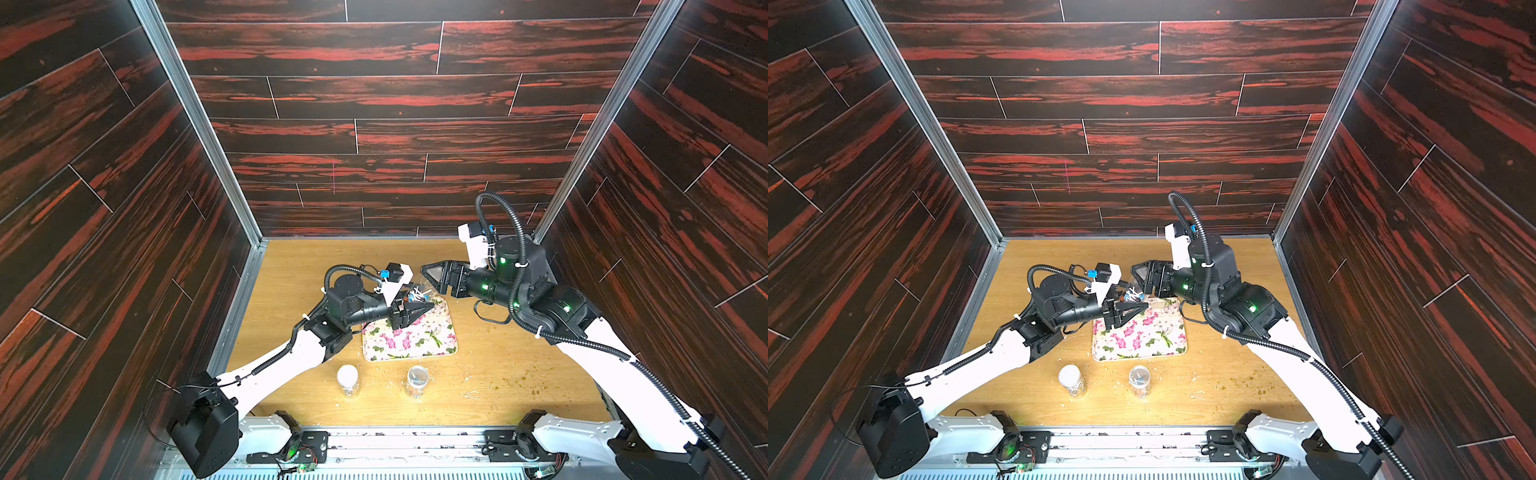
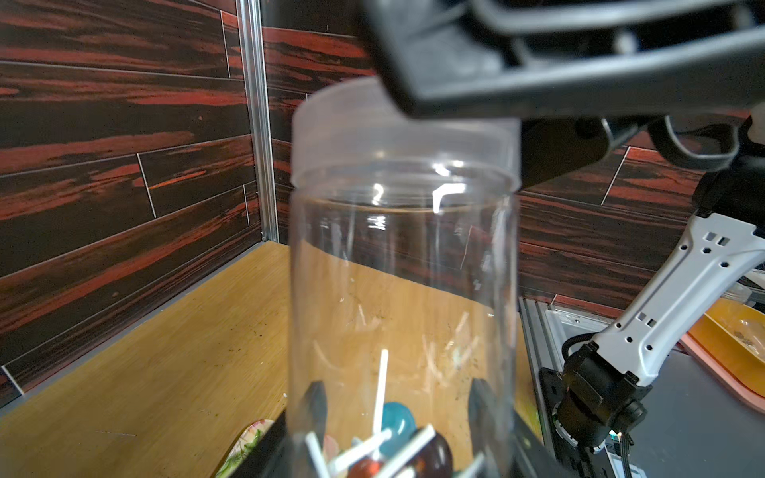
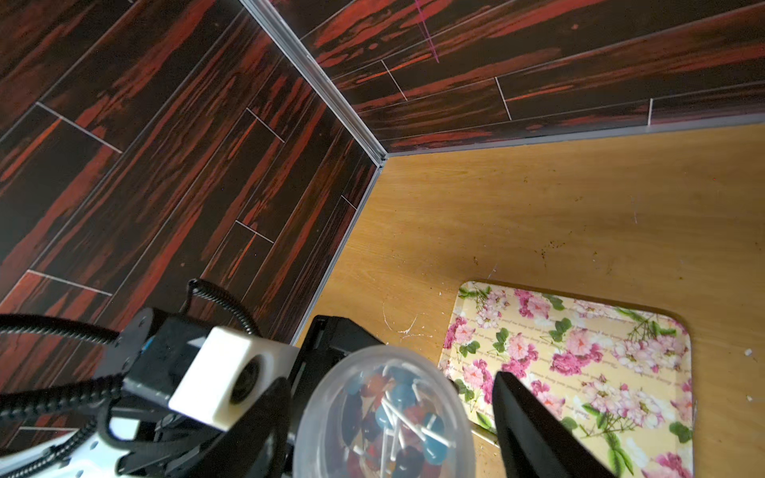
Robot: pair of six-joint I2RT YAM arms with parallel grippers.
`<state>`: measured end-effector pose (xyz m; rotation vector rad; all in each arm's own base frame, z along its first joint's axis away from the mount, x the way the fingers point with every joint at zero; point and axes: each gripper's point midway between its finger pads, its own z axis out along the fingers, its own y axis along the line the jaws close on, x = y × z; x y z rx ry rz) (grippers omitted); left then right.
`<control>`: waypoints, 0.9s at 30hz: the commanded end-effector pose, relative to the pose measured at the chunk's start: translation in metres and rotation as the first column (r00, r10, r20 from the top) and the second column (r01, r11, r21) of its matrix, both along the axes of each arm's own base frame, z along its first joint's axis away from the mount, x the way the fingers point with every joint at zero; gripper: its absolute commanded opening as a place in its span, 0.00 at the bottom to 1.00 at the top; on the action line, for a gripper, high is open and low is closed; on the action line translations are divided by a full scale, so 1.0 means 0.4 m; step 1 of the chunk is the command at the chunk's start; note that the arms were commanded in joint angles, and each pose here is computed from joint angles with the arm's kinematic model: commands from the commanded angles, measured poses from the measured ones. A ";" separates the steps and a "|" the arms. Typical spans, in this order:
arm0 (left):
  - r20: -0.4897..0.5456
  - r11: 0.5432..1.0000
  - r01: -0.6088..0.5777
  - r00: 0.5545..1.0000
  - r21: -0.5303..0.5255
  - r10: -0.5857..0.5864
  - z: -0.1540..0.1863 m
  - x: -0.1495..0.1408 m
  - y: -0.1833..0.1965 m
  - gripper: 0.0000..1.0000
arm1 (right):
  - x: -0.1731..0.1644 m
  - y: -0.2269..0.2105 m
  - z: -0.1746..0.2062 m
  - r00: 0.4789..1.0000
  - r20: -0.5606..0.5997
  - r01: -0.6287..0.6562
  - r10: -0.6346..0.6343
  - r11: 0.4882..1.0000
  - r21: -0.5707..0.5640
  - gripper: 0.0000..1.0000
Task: Pour the candies out of the jar
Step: Unscrew the lid from the jar.
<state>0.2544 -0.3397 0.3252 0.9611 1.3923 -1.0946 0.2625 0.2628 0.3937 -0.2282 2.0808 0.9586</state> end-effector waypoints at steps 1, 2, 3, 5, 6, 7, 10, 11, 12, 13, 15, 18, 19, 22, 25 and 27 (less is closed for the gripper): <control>0.038 1.000 0.006 0.999 -0.026 -0.005 0.040 -0.005 0.000 0.43 | 0.012 -0.012 -0.005 0.999 -0.001 0.052 -0.052 0.998 -0.031 0.70; 0.036 1.000 0.005 0.999 -0.027 -0.004 0.039 -0.005 0.000 0.43 | 0.009 -0.009 -0.004 0.999 0.006 0.045 -0.045 0.998 -0.035 0.67; 0.038 1.000 0.005 0.999 -0.027 -0.004 0.041 -0.005 0.000 0.43 | 0.008 -0.008 -0.004 0.999 0.011 0.040 -0.040 0.999 -0.036 0.62; 0.038 1.000 0.006 0.999 -0.029 -0.005 0.042 -0.005 0.000 0.43 | 0.005 -0.003 0.000 0.999 0.029 0.022 -0.021 0.999 -0.037 0.50; 0.038 1.000 0.007 0.999 -0.030 -0.006 0.043 -0.005 0.000 0.43 | 0.004 0.000 0.002 0.999 0.039 0.010 -0.008 0.999 -0.038 0.47; 0.036 0.999 0.009 0.999 -0.033 -0.007 0.045 -0.005 0.000 0.43 | 0.003 0.004 0.004 0.999 0.052 -0.003 0.005 0.999 -0.039 0.44; 0.037 0.999 0.013 0.999 -0.036 -0.012 0.047 -0.008 -0.001 0.43 | -0.014 0.029 0.017 0.987 0.129 -0.094 0.099 0.994 -0.049 0.41; 0.037 0.999 0.015 0.999 -0.037 -0.013 0.048 -0.009 0.000 0.43 | -0.017 0.032 0.021 0.980 0.158 -0.115 0.122 0.992 -0.056 0.40; 0.037 0.999 0.015 0.999 -0.037 -0.014 0.048 -0.010 0.000 0.43 | -0.017 0.032 0.020 0.976 0.174 -0.119 0.129 0.991 -0.067 0.40; 0.037 0.999 0.016 0.999 -0.037 -0.015 0.048 -0.011 0.001 0.43 | -0.016 0.031 0.022 0.970 0.198 -0.126 0.140 0.988 -0.084 0.40; 0.036 0.999 0.018 0.999 -0.036 -0.016 0.050 -0.013 0.002 0.43 | -0.026 0.039 0.033 0.951 0.241 -0.170 0.192 0.979 -0.109 0.40; 0.035 0.999 0.017 0.999 -0.038 -0.016 0.051 -0.016 0.004 0.43 | -0.061 0.067 0.048 0.895 0.308 -0.292 0.322 0.946 -0.140 0.40; 0.037 0.999 0.016 0.999 -0.040 -0.015 0.054 -0.016 0.005 0.43 | -0.071 0.074 0.054 0.872 0.332 -0.328 0.360 0.933 -0.151 0.40; 0.034 0.999 0.016 0.999 -0.041 -0.014 0.054 -0.018 0.007 0.43 | -0.106 0.087 0.061 0.793 0.382 -0.442 0.475 0.880 -0.175 0.40; 0.035 0.999 0.015 0.999 -0.049 -0.014 0.059 -0.020 0.010 0.43 | -0.126 0.082 0.076 0.723 0.420 -0.527 0.548 0.831 -0.176 0.41; 0.037 0.999 0.017 0.999 -0.052 -0.015 0.063 -0.023 0.011 0.43 | -0.134 0.074 0.086 0.682 0.445 -0.565 0.580 0.805 -0.183 0.41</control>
